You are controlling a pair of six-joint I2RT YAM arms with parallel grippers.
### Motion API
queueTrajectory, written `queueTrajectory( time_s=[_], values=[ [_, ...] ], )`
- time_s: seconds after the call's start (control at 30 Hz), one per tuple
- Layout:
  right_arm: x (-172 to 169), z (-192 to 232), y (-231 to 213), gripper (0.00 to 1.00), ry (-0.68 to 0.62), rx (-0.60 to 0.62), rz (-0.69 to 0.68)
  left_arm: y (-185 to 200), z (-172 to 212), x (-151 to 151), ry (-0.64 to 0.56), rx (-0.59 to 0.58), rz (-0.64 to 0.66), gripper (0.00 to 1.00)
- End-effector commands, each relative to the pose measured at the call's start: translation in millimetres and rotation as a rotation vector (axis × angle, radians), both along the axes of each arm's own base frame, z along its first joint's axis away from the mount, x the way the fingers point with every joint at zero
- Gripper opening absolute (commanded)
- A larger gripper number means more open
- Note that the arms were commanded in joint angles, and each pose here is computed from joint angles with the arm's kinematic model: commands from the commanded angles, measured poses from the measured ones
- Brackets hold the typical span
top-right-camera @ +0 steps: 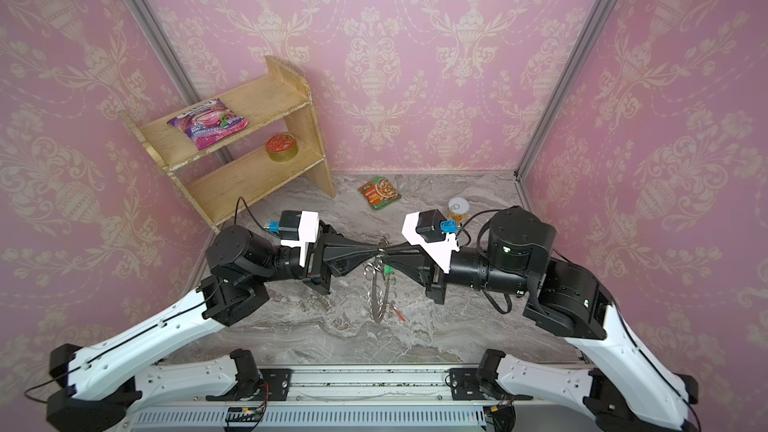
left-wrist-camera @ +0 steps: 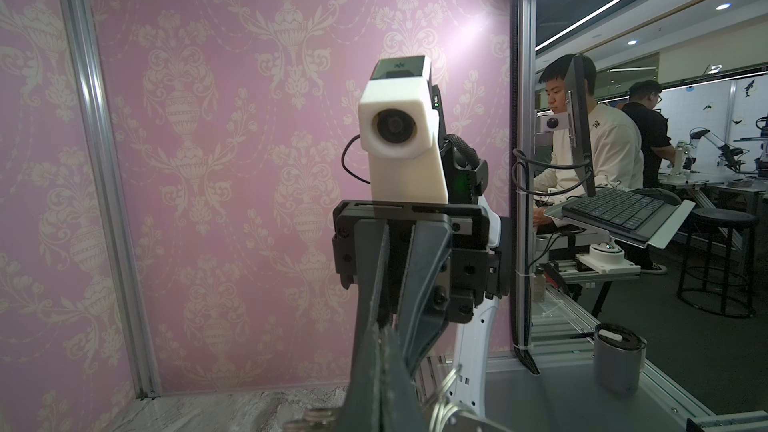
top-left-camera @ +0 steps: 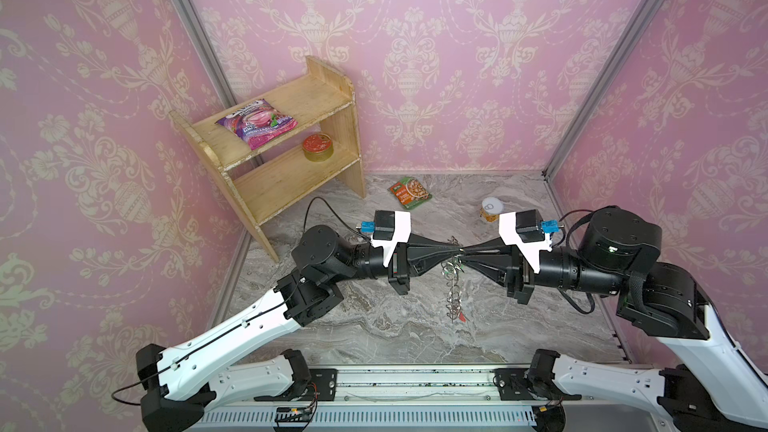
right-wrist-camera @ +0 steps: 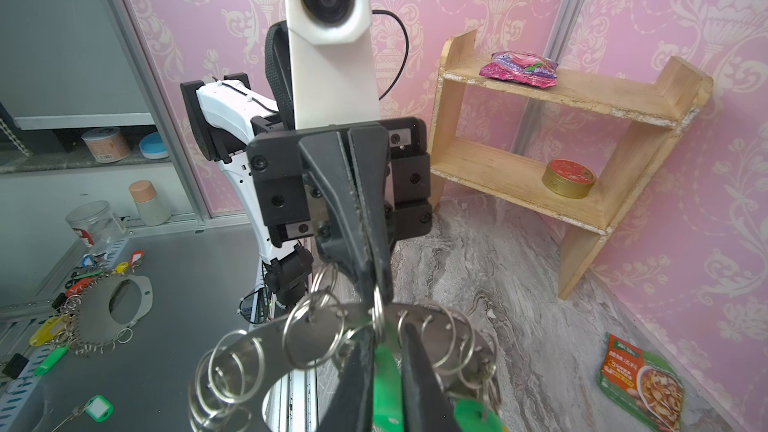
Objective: Put the keys on the keyring
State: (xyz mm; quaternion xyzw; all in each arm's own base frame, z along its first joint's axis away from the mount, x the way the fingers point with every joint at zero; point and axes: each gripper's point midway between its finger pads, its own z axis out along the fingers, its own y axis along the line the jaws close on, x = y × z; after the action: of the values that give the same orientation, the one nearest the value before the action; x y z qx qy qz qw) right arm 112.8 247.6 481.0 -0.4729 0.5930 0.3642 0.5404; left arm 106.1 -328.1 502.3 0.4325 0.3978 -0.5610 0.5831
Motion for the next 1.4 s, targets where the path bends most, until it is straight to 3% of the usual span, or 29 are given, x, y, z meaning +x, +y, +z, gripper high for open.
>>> queueTrajectory(
  time_s=[0.0, 0.47, 1.37],
  values=[
    [-3.6, 12.4, -1.3, 0.12, -0.016, 0.041, 0.012, 12.7, 20.0, -10.7, -0.036, -0.059, -0.018, 0.0],
    [-9.2, 19.8, -0.6, 0.0, -0.02, 0.057, 0.042, 9.2, 17.1, -9.3, -0.033, -0.045, -0.022, 0.0],
    [-8.3, 21.5, -1.1, 0.0, -0.01, 0.031, 0.037, 9.4, 8.4, -4.5, -0.021, -0.022, 0.012, 0.0]
  ],
)
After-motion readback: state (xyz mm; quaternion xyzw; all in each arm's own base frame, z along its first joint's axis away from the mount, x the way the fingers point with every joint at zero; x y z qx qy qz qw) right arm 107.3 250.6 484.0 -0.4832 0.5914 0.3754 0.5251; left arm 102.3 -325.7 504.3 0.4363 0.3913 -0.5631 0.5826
